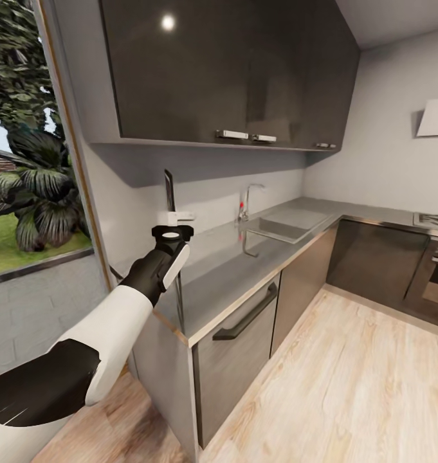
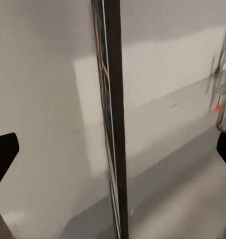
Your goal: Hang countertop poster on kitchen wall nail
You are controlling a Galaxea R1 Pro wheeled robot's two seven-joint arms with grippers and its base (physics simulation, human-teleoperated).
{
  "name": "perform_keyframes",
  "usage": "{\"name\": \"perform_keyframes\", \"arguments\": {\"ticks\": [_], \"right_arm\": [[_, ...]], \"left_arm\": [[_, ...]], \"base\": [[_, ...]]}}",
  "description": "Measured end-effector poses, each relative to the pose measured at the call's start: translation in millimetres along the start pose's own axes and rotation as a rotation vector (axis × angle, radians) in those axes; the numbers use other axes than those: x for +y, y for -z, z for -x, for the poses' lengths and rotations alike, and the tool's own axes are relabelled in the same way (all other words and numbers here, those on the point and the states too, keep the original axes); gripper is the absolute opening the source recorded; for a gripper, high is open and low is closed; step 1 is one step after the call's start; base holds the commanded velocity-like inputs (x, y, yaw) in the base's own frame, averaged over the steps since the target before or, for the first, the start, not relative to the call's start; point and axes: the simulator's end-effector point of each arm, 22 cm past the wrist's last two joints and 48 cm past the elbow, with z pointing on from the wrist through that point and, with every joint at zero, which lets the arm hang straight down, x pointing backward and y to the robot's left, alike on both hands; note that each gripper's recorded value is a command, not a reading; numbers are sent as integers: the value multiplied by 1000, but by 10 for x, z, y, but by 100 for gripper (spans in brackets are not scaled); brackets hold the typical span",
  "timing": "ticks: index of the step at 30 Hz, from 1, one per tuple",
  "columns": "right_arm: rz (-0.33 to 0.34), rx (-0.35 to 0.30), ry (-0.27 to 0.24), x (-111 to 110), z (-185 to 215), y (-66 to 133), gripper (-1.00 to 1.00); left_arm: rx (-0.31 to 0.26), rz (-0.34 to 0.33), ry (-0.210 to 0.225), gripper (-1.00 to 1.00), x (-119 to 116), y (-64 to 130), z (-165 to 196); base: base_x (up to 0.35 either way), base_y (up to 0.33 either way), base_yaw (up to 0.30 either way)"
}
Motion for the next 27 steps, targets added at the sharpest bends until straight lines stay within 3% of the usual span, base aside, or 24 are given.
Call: {"name": "perform_keyframes", "arguments": {"ticks": [27], "right_arm": [[2, 0, 1, 8, -1, 0, 100]], "left_arm": [[2, 2, 2, 100, 10, -6, -9]], "base": [[93, 0, 0]]}}
